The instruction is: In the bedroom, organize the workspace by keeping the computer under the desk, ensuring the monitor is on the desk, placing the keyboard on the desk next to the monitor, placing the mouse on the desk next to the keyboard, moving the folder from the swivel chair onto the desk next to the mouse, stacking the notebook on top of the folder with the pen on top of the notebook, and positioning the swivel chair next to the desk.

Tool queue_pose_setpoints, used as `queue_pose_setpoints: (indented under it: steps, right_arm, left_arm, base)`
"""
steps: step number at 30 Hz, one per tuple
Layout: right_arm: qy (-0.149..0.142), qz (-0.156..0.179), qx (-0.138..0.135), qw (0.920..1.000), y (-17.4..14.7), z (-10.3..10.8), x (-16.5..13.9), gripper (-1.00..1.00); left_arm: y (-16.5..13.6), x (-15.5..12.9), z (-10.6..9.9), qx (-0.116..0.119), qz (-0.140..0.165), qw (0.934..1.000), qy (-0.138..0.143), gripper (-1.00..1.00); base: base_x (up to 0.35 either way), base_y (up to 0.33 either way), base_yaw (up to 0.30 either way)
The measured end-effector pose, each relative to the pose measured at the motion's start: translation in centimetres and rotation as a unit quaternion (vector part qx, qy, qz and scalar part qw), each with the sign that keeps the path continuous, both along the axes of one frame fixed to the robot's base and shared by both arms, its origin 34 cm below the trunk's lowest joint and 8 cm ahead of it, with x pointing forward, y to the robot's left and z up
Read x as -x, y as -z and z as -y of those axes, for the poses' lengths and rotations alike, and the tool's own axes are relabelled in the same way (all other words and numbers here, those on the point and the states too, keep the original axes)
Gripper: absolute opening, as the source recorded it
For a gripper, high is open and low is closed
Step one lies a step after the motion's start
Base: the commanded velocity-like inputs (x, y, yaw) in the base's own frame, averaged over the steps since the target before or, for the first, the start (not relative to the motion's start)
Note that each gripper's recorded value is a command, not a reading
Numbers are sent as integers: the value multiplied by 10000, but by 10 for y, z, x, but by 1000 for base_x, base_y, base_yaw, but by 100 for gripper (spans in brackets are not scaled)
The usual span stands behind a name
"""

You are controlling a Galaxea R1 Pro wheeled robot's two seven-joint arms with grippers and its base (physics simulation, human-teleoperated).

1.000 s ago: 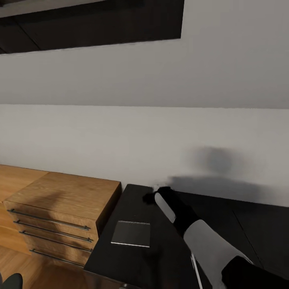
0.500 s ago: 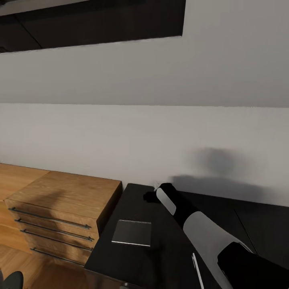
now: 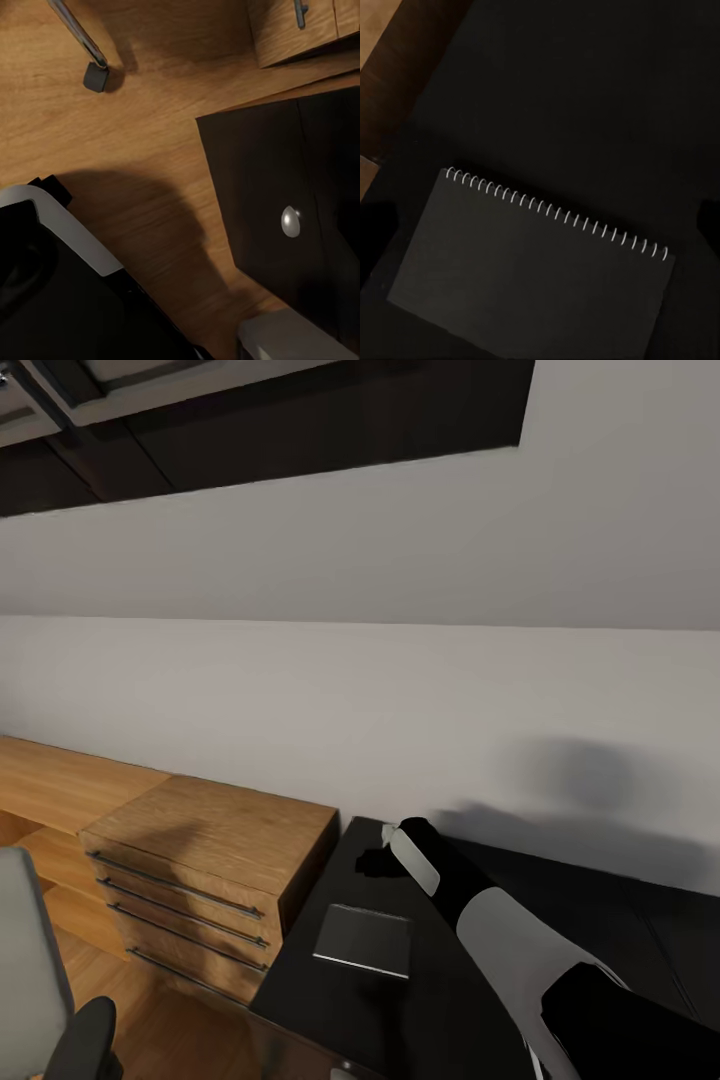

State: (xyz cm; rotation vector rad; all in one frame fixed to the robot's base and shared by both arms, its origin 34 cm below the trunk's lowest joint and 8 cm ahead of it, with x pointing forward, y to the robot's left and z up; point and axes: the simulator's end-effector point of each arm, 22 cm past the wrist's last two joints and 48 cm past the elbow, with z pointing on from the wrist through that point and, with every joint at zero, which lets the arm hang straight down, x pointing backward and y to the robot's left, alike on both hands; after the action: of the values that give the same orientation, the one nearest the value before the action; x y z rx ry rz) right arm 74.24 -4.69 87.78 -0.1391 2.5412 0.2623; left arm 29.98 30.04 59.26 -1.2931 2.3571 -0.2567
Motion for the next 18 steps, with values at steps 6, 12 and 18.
queue_pose_setpoints:
  steps: [6, 12, 18]
  right_arm:
    - [37, 11, -74, 10000, -1, -1, -1, 100]
    - [49, 19, -88, 9999, -2, -1, -2, 100]
    - [142, 142, -85, 9998, 0, 2, -8, 100]
  left_arm:
    - [2, 2, 2, -29, -25, 10000, 47, 100]
    - [1, 1, 4, -14, 4, 10000, 80, 100]
    - [4, -4, 3, 24, 46, 10000, 2, 100]
  base:
    - [0, 0, 44]
    - [0, 118, 4]
    - [0, 7, 0]
